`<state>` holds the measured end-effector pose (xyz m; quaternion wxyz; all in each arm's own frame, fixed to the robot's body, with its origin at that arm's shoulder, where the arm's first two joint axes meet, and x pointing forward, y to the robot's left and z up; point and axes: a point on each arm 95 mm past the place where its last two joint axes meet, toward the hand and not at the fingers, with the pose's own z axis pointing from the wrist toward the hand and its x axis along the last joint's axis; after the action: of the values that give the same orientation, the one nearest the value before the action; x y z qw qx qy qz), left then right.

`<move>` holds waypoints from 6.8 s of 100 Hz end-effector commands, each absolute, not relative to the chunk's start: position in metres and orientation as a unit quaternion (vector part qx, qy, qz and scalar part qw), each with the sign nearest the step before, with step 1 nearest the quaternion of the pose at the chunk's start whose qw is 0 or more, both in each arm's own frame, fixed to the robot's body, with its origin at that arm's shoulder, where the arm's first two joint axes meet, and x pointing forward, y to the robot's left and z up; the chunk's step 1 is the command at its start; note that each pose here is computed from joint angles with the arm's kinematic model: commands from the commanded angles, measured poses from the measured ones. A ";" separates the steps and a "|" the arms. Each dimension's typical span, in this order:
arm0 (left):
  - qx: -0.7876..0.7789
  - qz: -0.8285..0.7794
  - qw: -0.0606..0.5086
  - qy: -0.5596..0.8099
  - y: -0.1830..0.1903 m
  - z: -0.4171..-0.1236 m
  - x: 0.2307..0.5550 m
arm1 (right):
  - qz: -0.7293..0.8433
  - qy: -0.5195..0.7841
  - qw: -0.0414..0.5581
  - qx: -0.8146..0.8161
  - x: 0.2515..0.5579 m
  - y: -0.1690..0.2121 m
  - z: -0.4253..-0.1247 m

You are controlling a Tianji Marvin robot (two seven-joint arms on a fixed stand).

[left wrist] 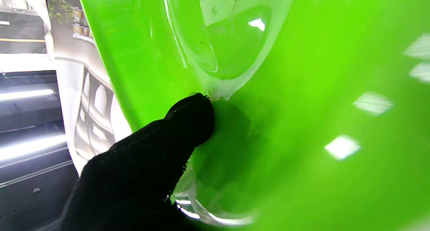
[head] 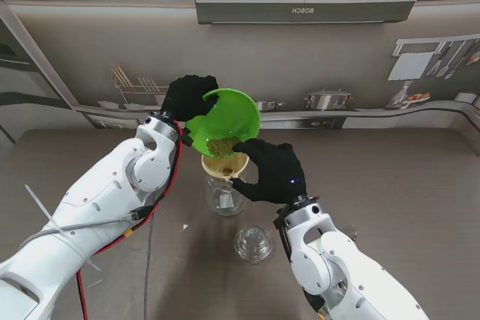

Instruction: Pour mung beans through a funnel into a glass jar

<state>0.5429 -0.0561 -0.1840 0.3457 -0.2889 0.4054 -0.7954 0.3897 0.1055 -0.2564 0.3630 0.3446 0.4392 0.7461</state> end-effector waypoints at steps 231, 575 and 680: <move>-0.258 -0.782 0.386 0.417 -0.048 -0.187 0.537 | 0.730 0.458 0.355 0.361 0.392 0.102 -0.265; -0.778 -0.494 0.317 0.225 0.102 -0.368 0.476 | 0.707 0.470 0.360 0.387 0.397 0.087 -0.273; -0.768 -0.458 0.340 0.291 0.115 -0.370 0.470 | 0.707 0.471 0.353 0.392 0.396 0.087 -0.274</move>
<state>0.4698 0.1162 -0.3694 0.3472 -0.7674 0.2817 -0.4596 0.3984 0.0844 -0.2732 0.3591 0.3906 0.4668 0.7075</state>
